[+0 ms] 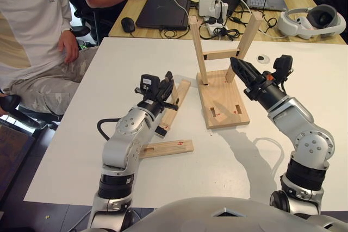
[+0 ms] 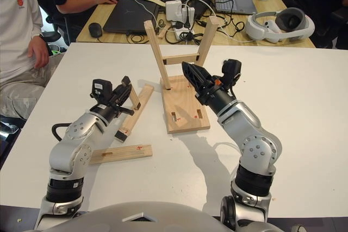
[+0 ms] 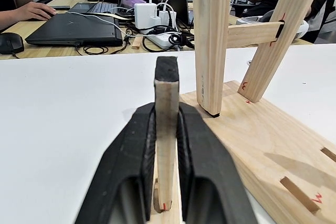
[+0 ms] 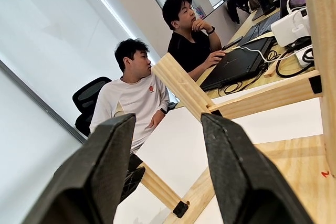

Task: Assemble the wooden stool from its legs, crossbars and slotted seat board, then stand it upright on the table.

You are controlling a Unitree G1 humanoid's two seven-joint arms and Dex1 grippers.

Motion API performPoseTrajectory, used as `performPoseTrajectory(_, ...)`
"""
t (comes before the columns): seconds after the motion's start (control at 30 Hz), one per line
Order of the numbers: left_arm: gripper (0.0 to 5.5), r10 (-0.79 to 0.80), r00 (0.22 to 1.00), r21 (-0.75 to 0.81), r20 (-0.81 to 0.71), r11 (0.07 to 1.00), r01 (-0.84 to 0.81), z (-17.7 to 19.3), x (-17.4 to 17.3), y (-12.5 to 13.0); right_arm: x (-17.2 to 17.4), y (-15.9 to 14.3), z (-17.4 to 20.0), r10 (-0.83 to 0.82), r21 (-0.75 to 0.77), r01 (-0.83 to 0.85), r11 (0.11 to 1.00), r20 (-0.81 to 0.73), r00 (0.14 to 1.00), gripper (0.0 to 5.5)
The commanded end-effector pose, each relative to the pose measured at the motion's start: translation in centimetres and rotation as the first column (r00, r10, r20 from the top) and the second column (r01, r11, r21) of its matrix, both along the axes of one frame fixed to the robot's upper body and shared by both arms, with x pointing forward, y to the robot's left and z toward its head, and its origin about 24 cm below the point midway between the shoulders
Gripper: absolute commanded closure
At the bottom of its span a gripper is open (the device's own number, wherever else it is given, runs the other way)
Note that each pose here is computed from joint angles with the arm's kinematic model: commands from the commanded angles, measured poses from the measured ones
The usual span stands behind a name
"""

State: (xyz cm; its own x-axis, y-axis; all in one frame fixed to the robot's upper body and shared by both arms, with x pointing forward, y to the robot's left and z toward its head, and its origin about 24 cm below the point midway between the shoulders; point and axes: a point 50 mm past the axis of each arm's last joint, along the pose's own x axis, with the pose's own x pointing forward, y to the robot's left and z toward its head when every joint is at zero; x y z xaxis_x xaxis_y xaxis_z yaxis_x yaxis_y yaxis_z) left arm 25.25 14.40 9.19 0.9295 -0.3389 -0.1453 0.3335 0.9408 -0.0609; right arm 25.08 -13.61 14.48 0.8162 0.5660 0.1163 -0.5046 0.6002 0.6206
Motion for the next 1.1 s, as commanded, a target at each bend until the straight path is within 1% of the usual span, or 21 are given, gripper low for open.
performPoseTrajectory(0.03, 5.10, 0.003, 1.000, 0.013, 0.024, 1.000, -0.004, 0.4, 0.2, 0.0, 0.2, 0.0, 0.3, 0.004, 0.002, -0.004, 1.000, 0.012, 1.000, 3.18)
performPoseTrajectory(0.7, 5.10, 0.001, 1.000, 0.050, -0.015, 0.999, 0.000, -0.9, -0.1, -0.2, 0.3, 0.0, 0.4, 0.003, -0.004, -0.003, 1.000, 0.015, 1.000, 3.18)
performPoseTrajectory(0.83, 5.10, -0.061, 0.995, 0.064, -0.075, 0.996, 0.065, -1.4, -0.6, -1.2, 0.3, 0.0, 0.5, 0.005, -0.008, -0.005, 1.000, 0.017, 1.000, 3.18)
performPoseTrajectory(0.93, 5.10, -0.076, 0.993, 0.067, -0.095, 0.994, 0.082, -1.6, -0.9, -1.5, 0.4, -0.1, 0.6, 0.006, -0.010, -0.005, 1.000, 0.019, 1.000, 3.18)
performPoseTrajectory(1.1, 5.10, -0.080, 0.995, 0.087, -0.051, 0.993, 0.085, -1.1, -0.9, -1.4, 0.4, 0.0, 0.6, 0.006, -0.011, -0.006, 1.000, 0.020, 1.000, 3.18)
